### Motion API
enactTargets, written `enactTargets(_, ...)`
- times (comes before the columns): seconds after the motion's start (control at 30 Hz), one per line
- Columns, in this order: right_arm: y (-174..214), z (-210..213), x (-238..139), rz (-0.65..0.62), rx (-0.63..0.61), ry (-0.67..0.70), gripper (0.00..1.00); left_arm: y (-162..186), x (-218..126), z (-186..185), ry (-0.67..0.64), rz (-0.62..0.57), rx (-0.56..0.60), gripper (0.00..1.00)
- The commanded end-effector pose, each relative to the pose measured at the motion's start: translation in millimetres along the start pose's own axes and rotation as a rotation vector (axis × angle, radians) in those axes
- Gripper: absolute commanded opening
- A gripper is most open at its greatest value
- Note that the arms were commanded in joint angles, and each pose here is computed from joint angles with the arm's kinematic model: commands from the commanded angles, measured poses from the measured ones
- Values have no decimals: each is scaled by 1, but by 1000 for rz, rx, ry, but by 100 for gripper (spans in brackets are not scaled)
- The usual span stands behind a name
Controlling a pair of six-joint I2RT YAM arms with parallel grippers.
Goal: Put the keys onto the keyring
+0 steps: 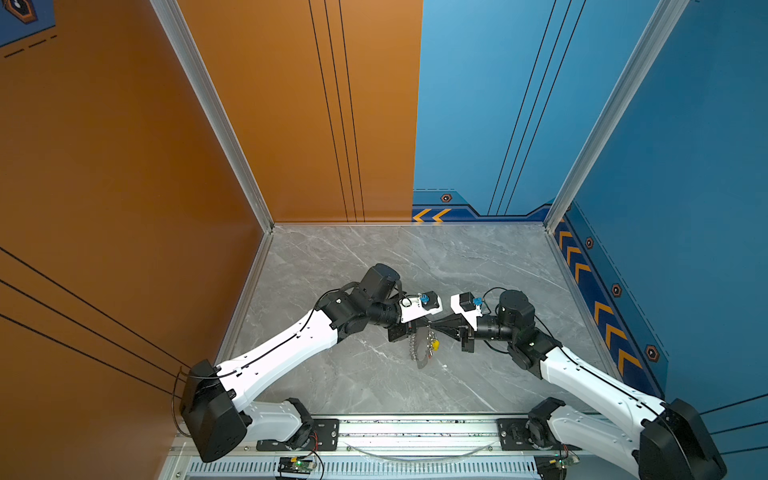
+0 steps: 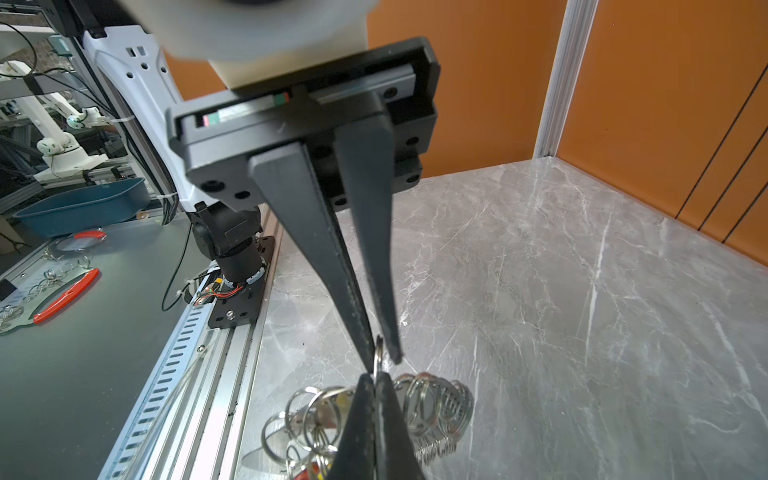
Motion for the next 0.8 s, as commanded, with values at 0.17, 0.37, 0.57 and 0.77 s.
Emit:
enactTargets(0.17,-12,3,-6,-60,-23,57,0,3,-10,2,-200,-88,21,36)
enactTargets(0.37,-14,5,-9,-90,-30,41,0,8,-14,-3,-114,-192,-27,40)
enactTargets(0.57,-19,12,-14,-131,-54,16,0,13,-15,2,13,-319,-109,35)
enactTargets(0.77,-28,15,-15,-179,-65,-16,0,14,-15,4,134,-377,-141,31)
Point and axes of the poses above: each gripper's point midway between its finger pads, its own x axis out along the fingers, its own z axis along the line the jaws close on, y = z × x, the point moved 9 cm from there along -x, back along the fingers, and after that the axes turned 9 degrees about x, right-handed, at the moved point
